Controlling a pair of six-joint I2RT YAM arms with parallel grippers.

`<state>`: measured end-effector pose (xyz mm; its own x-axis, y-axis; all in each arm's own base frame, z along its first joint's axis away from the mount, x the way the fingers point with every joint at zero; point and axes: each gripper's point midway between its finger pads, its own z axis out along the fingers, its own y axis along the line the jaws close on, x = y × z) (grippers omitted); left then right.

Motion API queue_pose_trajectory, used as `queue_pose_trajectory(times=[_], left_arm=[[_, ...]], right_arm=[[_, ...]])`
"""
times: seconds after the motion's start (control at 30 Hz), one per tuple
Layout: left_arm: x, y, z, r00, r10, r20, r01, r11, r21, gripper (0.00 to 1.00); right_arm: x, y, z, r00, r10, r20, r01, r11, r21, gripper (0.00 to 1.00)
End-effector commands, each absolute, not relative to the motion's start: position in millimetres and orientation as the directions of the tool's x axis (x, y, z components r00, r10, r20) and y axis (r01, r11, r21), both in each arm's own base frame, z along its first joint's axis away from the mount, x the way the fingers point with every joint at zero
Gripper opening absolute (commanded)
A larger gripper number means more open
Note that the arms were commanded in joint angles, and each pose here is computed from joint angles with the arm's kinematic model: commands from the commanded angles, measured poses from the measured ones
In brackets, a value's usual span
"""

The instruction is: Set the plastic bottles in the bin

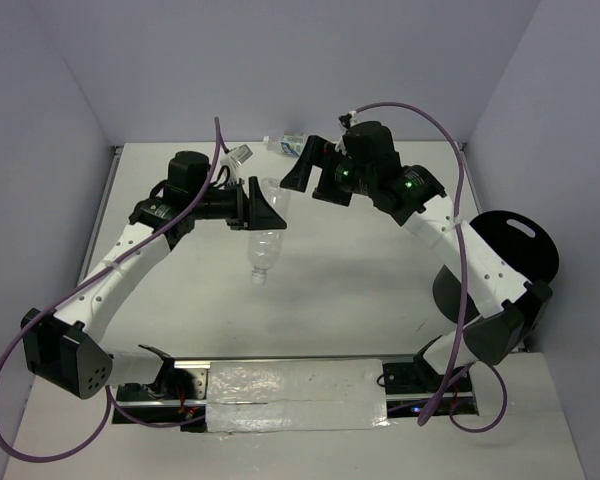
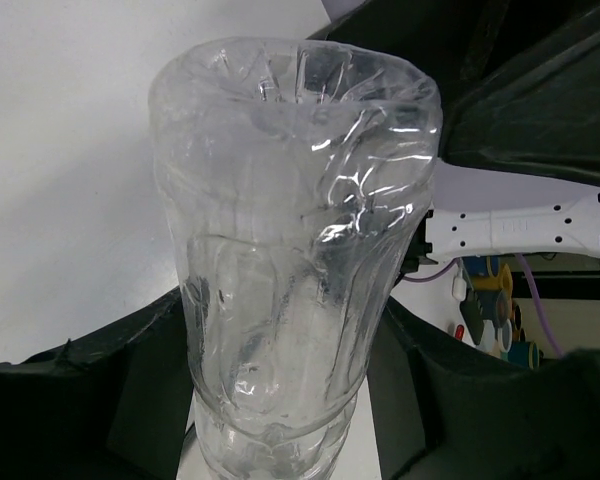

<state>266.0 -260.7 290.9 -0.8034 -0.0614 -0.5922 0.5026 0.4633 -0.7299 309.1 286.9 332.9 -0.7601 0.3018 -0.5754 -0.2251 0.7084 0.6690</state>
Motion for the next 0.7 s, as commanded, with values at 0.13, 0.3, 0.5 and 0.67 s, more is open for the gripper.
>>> queue_pose_trajectory(times=[0.13, 0.3, 0.5, 0.67], left_arm=[[256.1, -264.2, 310.1, -0.768, -0.055, -0.637, 0.565, 0.410, -0.716, 0.54], [256.0, -264.6, 311.5, -0.769, -0.060, -0.636, 0.563, 0.406, -0.720, 0.53], [256.1, -263.9, 316.0, -0.761, -0.066, -0.645, 0.570, 0.407, -0.714, 0.53], [256.2, -263.7, 314.6, -0.763, -0.064, -0.643, 0.567, 0.411, -0.714, 0.53]], right_arm=[[315.3, 312.8, 381.0, -0.716, 0.348, -0.605, -0.313, 0.615, 0.724, 1.00], [314.3, 324.9, 376.2, -0.732, 0.317, -0.604, -0.325, 0.616, 0.717, 1.00], [308.2, 341.7, 353.4, -0.773, 0.267, -0.575, -0.317, 0.623, 0.715, 1.00], [304.1, 349.4, 349.4, -0.782, 0.251, -0.570, -0.322, 0.620, 0.716, 0.95]])
